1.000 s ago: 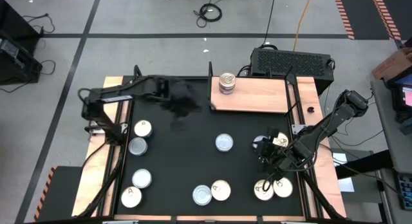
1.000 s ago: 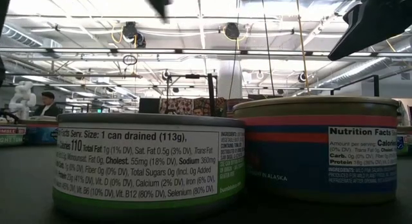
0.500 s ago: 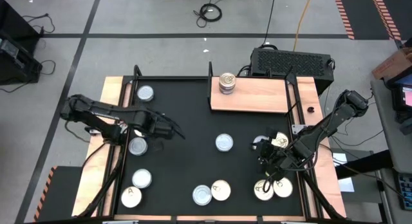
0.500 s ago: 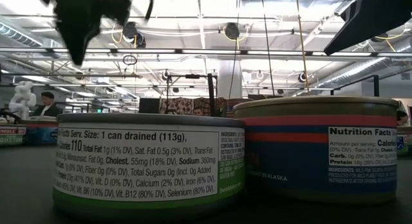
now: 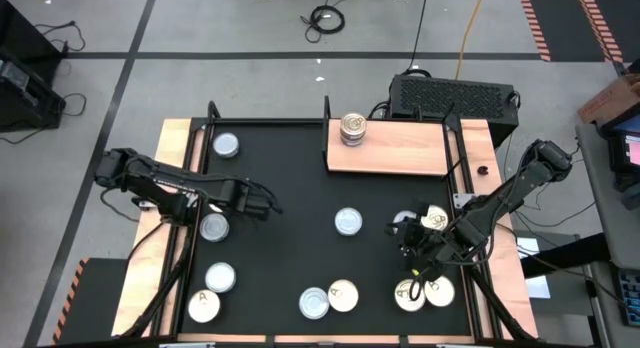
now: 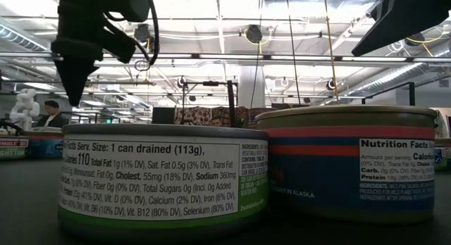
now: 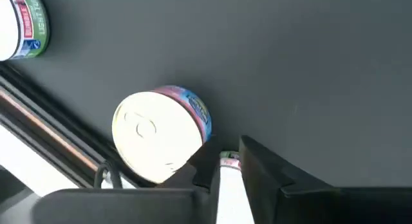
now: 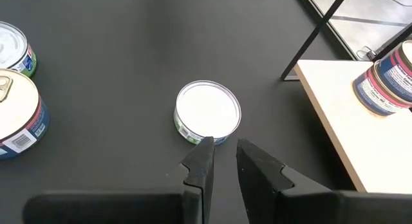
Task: Stack canned seafood by type on shelf
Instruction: Put the blue-pink tuna can aligned with the other blue-pink tuna can on the shelf
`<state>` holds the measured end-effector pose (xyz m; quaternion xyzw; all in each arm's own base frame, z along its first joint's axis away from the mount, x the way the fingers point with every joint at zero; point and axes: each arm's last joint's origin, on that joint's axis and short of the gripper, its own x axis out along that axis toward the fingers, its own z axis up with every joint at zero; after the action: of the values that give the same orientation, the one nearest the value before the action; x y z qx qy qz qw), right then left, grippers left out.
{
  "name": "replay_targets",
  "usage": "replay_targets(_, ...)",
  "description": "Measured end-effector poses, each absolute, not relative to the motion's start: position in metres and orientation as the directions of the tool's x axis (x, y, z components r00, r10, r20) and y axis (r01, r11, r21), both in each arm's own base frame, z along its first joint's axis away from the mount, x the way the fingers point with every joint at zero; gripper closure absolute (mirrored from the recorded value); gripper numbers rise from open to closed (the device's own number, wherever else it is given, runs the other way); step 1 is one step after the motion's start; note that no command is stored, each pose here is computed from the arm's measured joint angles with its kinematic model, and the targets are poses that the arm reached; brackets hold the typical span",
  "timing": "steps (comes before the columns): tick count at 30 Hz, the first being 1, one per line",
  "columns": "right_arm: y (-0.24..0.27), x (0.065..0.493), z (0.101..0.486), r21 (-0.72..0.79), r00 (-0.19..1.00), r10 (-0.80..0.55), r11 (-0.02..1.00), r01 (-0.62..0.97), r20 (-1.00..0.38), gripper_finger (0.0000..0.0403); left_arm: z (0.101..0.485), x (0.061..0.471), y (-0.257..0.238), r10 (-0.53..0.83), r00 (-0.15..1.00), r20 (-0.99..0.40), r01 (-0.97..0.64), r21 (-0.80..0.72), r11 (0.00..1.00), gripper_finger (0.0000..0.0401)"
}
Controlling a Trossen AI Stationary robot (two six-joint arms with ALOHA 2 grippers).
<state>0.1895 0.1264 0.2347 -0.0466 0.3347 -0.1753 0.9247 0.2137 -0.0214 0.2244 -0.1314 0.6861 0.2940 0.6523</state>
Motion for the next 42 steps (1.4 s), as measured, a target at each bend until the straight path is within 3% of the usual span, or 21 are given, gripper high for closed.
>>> replay_targets(3, 0.126, 0.19, 0.234, -0.209, 0.721, -0.373, 0.927, 0.311, -0.584, 0.0342, 0.224, 0.216, -0.021, 0.21, -0.086, -0.974, -0.57, 0.221, 0.791, 0.0297)
replay_targets(9, 0.127, 0.208, 0.205, -0.238, 0.806, -0.44, 0.897, 0.373, -0.395, 0.0342, 0.224, 0.219, -0.021, 0.219, -0.058, -0.974, -0.594, 0.21, 0.777, 0.0253)
replay_targets(12, 0.124, 0.222, 0.199, -0.208, 0.869, -0.344, 0.935, 0.286, -0.354, 0.0342, 0.224, 0.219, -0.025, 0.223, -0.054, -0.973, -0.604, 0.21, 0.769, 0.0251)
replay_targets(16, 0.116, 0.245, 0.203, -0.076, 0.963, -0.078, 0.995, 0.06, -0.259, 0.0349, 0.224, 0.218, -0.029, 0.232, -0.045, -0.972, -0.6, 0.212, 0.771, 0.025)
replay_targets(18, 0.109, 0.255, 0.202, -0.047, 0.973, -0.021, 0.999, 0.01, -0.23, 0.0359, 0.22, 0.216, -0.028, 0.264, -0.054, -0.963, -0.618, 0.24, 0.748, 0.025)
replay_targets(23, 0.088, 0.273, 0.187, -0.028, 0.967, -0.073, 0.997, 0.068, -0.246, 0.0398, 0.201, 0.204, -0.027, 0.267, -0.135, -0.954, -0.646, 0.289, 0.707, 0.025)
replay_targets(42, 0.084, 0.275, 0.178, -0.034, 0.95, -0.069, 0.998, 0.062, -0.306, 0.0402, 0.188, 0.2, -0.024, 0.332, -0.166, -0.929, -0.713, 0.346, 0.61, 0.025)
